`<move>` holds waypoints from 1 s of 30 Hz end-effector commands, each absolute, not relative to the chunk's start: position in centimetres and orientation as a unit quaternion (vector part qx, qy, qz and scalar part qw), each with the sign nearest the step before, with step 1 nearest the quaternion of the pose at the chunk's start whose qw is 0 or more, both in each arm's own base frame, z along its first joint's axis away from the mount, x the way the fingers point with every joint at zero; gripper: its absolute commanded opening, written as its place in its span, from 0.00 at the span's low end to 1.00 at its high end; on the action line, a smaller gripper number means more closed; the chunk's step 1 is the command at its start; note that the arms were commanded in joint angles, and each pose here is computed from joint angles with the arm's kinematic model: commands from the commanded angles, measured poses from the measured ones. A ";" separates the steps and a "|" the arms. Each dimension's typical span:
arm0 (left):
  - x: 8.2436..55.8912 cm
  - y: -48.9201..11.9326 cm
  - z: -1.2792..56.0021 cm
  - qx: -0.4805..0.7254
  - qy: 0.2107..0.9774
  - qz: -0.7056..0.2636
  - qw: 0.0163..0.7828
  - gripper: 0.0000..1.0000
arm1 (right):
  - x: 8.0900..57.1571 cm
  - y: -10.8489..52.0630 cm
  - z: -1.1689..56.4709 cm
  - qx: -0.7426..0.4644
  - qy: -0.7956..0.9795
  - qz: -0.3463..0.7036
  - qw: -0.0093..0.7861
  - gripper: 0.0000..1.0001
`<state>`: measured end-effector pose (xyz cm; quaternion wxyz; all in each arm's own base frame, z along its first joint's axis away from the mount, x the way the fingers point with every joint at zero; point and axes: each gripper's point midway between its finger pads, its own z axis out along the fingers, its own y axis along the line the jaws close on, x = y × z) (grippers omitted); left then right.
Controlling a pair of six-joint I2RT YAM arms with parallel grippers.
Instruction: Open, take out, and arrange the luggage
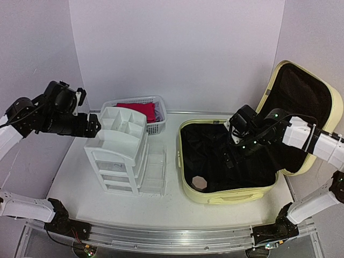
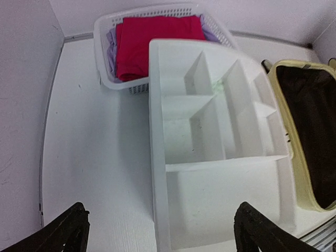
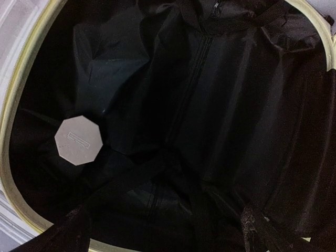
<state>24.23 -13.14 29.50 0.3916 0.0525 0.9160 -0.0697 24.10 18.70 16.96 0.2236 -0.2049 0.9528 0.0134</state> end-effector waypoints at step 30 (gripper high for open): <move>36.6 -10.9 45.1 -0.002 0.780 0.133 0.611 0.98 | 25.7 30.6 8.8 -0.280 0.931 0.232 -0.043 0.95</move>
